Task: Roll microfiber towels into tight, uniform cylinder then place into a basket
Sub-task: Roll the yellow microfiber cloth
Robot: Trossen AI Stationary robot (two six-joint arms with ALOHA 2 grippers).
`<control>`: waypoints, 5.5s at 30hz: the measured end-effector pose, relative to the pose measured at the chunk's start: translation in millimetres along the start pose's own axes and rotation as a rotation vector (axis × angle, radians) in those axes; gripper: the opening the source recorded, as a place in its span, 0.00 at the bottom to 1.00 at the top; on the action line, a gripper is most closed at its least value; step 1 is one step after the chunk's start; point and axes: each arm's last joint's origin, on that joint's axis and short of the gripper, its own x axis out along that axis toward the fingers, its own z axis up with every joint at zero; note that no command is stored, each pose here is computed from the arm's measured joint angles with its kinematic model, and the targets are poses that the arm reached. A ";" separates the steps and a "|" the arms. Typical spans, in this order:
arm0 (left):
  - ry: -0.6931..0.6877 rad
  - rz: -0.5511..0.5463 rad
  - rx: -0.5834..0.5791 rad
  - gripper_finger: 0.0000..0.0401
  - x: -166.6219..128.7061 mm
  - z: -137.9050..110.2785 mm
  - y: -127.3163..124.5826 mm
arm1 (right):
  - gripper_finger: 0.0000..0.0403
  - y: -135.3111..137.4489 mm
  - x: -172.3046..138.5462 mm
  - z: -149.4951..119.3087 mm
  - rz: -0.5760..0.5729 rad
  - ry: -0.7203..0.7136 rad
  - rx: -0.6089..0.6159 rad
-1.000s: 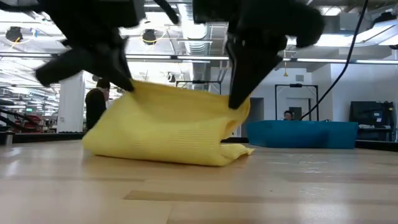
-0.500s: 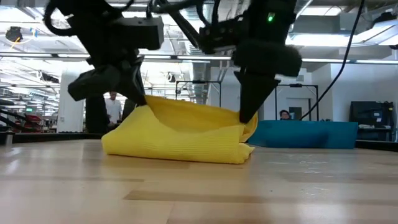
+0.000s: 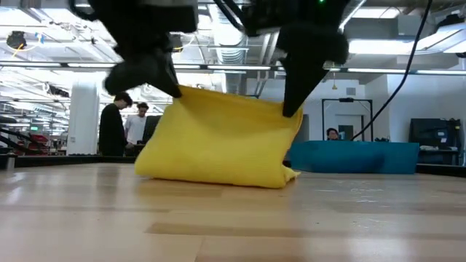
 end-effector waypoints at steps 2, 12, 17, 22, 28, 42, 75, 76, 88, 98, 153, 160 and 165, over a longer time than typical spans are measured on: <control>0.013 0.000 -0.065 0.00 7.7 2.5 4.9 | 0.02 -4.9 9.4 0.6 -0.005 0.004 0.022; 0.040 -0.039 -0.098 0.00 31.0 9.6 16.6 | 0.02 -22.2 40.0 -8.8 -0.054 0.082 0.125; 0.025 -0.068 -0.084 0.00 51.2 6.6 13.5 | 0.03 -26.0 49.8 -13.7 -0.062 0.109 0.130; 0.000 -0.076 -0.089 0.00 72.1 3.8 14.2 | 0.01 -29.3 55.7 -16.5 -0.063 0.132 0.135; 0.032 -0.123 -0.119 0.00 89.4 0.2 22.3 | 0.02 -31.5 62.6 -14.1 -0.051 0.104 0.161; 0.057 -0.227 -0.119 0.07 97.0 -1.7 25.9 | 0.01 -33.6 69.5 -15.9 -0.046 0.104 0.178; -0.097 -0.453 -0.110 0.26 58.2 5.3 -14.2 | 0.33 -42.8 8.2 -35.0 -0.172 0.121 -0.020; -0.102 -0.445 -0.103 0.26 61.0 1.9 -16.5 | 0.32 -44.9 4.1 -39.3 -0.179 0.114 -0.027; -0.159 -0.470 -0.164 0.26 79.0 -9.1 -21.4 | 0.30 -50.1 4.8 -58.9 0.061 -0.261 0.056; -0.129 -0.466 -0.159 0.26 79.4 -12.2 -21.8 | 0.30 -22.1 37.1 -44.5 0.304 -0.480 -0.010; -0.140 -0.439 -0.256 0.26 54.3 -26.6 -2.0 | 0.30 11.1 56.5 -43.1 0.310 -0.239 -0.113; -0.290 -0.554 -0.246 0.26 57.7 -21.4 -11.1 | 0.30 18.7 32.2 -43.3 0.179 -0.204 -0.184; -0.361 -0.662 -0.255 0.26 57.4 -18.7 -12.9 | 0.30 19.0 17.7 -46.9 0.082 -0.152 -0.244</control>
